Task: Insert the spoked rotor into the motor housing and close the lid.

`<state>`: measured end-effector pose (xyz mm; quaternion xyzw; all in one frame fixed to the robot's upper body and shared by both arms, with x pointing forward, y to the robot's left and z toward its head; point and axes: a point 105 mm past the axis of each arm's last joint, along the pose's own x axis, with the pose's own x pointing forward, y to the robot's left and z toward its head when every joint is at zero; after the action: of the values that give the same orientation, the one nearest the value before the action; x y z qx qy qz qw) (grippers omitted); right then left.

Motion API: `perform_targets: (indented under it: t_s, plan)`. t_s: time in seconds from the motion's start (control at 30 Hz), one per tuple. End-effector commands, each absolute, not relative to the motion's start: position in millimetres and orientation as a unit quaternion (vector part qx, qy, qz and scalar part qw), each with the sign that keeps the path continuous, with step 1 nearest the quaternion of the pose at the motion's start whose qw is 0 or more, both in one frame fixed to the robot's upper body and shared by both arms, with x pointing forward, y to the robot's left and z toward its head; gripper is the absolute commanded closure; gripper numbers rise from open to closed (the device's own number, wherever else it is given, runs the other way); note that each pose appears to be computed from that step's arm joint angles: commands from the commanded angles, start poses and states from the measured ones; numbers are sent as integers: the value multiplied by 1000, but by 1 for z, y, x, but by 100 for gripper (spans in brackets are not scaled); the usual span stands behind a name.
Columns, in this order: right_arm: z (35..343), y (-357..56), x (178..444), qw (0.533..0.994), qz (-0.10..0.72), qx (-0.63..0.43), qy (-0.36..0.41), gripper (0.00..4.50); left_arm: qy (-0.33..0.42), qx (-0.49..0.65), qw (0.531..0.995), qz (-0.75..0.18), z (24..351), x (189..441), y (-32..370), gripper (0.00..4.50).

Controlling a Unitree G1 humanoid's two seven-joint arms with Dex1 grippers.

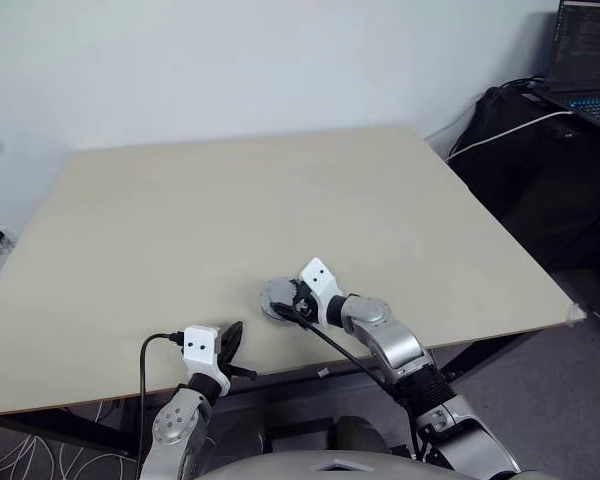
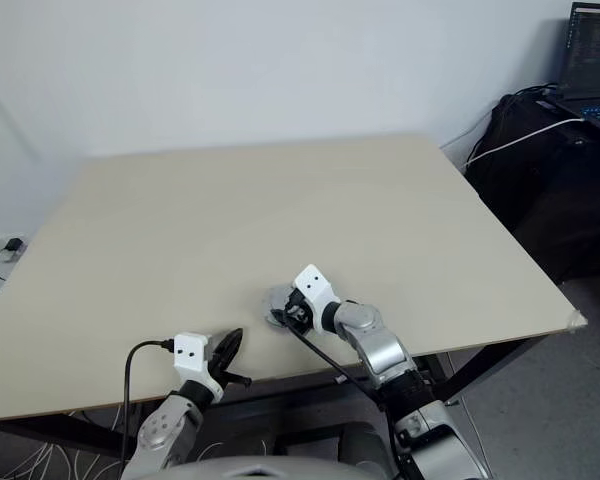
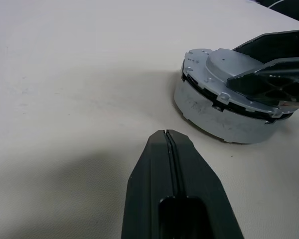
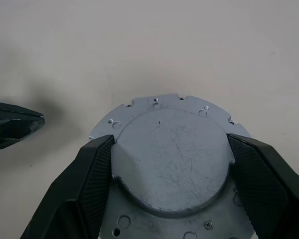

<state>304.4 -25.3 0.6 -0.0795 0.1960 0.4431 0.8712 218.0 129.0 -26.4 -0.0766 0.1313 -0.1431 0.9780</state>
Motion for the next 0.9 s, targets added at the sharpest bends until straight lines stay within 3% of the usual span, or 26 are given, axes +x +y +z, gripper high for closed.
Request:
perform_targets:
  t_s: [0.03, 0.9]
  plan:
    - [4, -24, 307, 868, 445, -110, 188, 125, 108, -76, 980, -146, -15, 222, 128, 450]
    - [-4, -31, 311, 871, 416, -125, 230, 125, 113, -79, 980, -144, -22, 221, 131, 450]
